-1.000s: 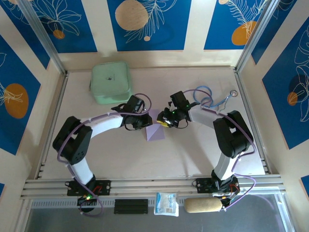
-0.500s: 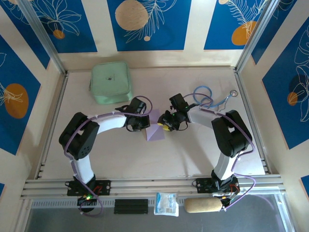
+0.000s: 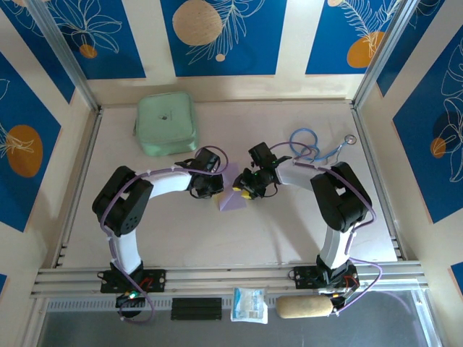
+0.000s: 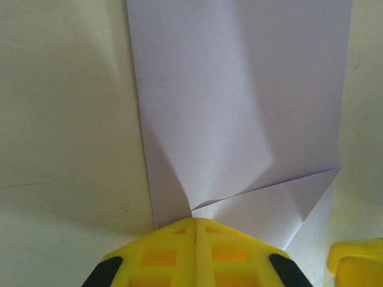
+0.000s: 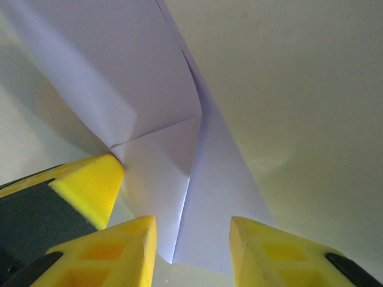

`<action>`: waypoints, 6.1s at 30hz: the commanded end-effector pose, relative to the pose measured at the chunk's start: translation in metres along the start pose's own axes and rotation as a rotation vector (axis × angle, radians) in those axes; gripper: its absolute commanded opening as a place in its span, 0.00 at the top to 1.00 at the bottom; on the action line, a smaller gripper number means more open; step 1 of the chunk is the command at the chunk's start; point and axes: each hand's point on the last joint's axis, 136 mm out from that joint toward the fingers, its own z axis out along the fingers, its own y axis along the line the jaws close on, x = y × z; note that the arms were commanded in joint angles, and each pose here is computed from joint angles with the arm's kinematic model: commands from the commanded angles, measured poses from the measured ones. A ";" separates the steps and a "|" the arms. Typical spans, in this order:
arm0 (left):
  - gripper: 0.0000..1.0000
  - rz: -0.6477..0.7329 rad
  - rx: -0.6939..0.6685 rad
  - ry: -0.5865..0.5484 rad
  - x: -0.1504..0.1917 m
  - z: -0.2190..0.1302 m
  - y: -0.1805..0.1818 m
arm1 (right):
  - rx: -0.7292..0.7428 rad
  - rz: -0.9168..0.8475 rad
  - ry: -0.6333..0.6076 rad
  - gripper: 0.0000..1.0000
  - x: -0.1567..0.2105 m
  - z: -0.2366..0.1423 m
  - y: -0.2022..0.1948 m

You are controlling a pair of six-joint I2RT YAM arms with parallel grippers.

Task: Fold a paper plane with a square sheet of paper (pick it up from the middle)
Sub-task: Turn over the paper at the center of the table, then move the paper to the center of the table.

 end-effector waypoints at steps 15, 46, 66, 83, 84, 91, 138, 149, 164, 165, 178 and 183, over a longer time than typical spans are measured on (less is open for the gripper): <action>1.00 -0.051 -0.077 0.050 0.015 0.012 0.026 | -0.008 -0.042 0.042 0.70 0.005 0.018 0.013; 1.00 -0.055 -0.095 0.058 0.018 0.016 0.032 | -0.114 -0.176 0.040 0.78 0.014 0.019 0.027; 0.54 -0.148 0.183 -0.201 -0.034 -0.087 0.001 | -0.181 -0.295 -0.032 0.94 0.006 0.000 0.051; 0.11 -0.198 0.718 -0.191 -0.023 -0.139 -0.053 | -0.592 -0.377 0.020 0.94 0.008 -0.089 0.126; 0.11 -0.189 0.728 -0.185 -0.024 -0.139 -0.057 | -0.602 -0.381 0.025 0.94 0.009 -0.091 0.128; 0.24 -0.172 0.780 -0.153 -0.026 -0.137 -0.071 | -0.641 -0.370 0.052 0.93 0.011 -0.096 0.132; 0.94 0.347 -0.481 -0.208 -0.029 -0.156 0.038 | -0.132 -0.323 -0.410 0.32 -0.060 -0.139 0.026; 0.95 0.519 -0.790 -0.181 -0.043 -0.113 0.019 | -0.073 -0.193 -0.493 0.32 -0.070 -0.154 -0.012; 0.57 0.178 -0.104 0.051 0.000 -0.042 -0.029 | -0.116 -0.146 -0.414 0.35 -0.065 -0.132 -0.015; 0.53 0.154 -0.062 0.050 -0.002 -0.045 -0.030 | -0.117 -0.153 -0.404 0.35 -0.063 -0.129 -0.013; 0.17 -0.105 -0.010 -0.257 -0.047 -0.137 0.058 | -0.102 -0.439 -0.050 0.38 0.018 -0.023 0.071; 0.00 -0.172 0.013 -0.328 -0.045 -0.156 0.086 | -0.081 -0.480 0.067 0.40 0.041 0.016 0.091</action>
